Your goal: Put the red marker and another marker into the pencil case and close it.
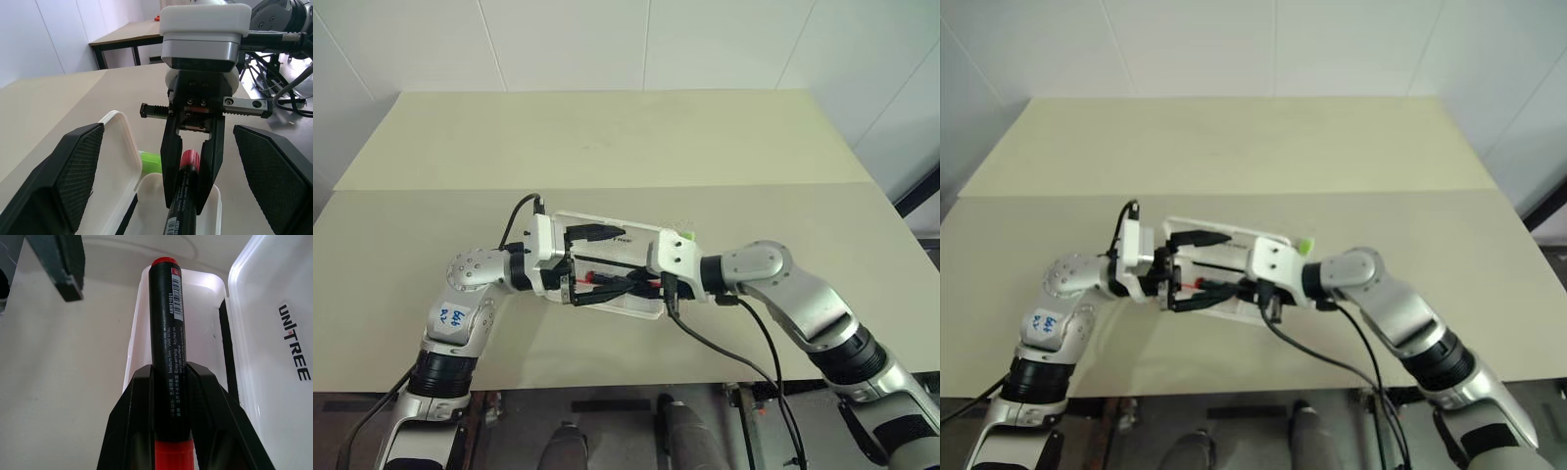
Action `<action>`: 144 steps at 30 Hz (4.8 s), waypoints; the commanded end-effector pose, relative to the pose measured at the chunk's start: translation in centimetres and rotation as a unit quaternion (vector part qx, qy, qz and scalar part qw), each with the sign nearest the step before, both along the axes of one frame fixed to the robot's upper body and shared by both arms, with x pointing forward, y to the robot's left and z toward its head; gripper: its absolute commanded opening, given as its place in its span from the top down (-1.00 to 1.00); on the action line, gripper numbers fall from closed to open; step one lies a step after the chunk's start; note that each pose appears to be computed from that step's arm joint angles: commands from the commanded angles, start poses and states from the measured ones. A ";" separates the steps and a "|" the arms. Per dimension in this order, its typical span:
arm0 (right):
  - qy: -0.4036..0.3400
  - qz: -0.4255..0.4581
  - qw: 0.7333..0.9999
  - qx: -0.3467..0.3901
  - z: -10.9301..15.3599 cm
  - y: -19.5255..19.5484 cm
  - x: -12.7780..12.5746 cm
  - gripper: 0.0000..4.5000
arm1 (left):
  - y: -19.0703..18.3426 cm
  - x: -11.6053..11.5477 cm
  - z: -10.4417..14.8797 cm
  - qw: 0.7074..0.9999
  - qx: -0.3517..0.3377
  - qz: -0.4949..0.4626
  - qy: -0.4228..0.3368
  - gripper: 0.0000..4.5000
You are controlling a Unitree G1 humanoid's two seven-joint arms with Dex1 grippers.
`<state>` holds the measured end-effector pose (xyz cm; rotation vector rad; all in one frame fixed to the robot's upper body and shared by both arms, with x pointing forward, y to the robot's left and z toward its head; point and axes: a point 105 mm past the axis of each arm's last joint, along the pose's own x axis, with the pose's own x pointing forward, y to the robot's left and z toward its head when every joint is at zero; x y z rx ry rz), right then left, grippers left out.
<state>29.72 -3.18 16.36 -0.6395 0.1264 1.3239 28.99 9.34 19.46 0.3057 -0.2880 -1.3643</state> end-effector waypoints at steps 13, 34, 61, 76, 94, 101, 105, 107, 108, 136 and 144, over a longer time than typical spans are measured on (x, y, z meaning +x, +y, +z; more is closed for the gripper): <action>-0.047 0.034 0.998 0.012 1.4 2.9 1.0 0.75 | -0.3 -0.5 1.1 1.000 -0.011 -0.002 -0.022 -1.00; -0.058 0.032 0.998 0.005 0.9 3.5 1.9 -0.20 | -0.4 -0.4 1.2 1.000 -0.012 -0.002 -0.025 -1.00; 0.041 0.041 0.997 0.055 2.6 0.2 -4.2 -0.66 | -1.1 -0.5 1.2 0.999 -0.020 -0.015 -0.022 -1.00; 0.018 -0.127 0.991 0.028 3.5 -6.3 -2.7 -0.66 | -2.3 -0.8 1.1 0.998 -0.032 -0.048 -0.014 -1.00; 0.015 -0.382 0.923 0.040 -0.1 -11.4 2.2 -0.66 | -4.1 -0.7 0.8 0.995 -0.039 -0.090 -0.006 -1.00; 0.012 -0.416 0.905 0.085 0.0 -10.3 3.2 -0.66 | -3.6 -0.2 0.3 0.997 -0.023 -0.080 -0.004 -1.00; 0.018 -0.423 0.901 0.097 -0.4 -9.3 3.6 -0.66 | -3.5 0.0 0.5 0.997 -0.025 -0.078 -0.005 -1.00; 0.020 -0.426 0.899 0.100 -0.6 -9.1 3.9 -0.66 | -3.5 0.1 0.5 0.997 -0.025 -0.077 -0.006 -1.00; 0.020 -0.428 0.898 0.100 -0.7 -9.1 4.0 -0.66 | -3.5 0.1 0.5 0.997 -0.025 -0.077 -0.007 -1.00; 0.041 -0.448 0.891 0.058 -4.0 -9.3 5.1 -0.66 | -3.2 0.1 0.7 0.998 -0.029 -0.060 -0.014 -1.00; 0.060 -0.448 0.890 0.058 -3.7 -8.8 4.9 -0.66 | -3.3 0.0 0.7 0.998 -0.029 -0.060 -0.015 -1.00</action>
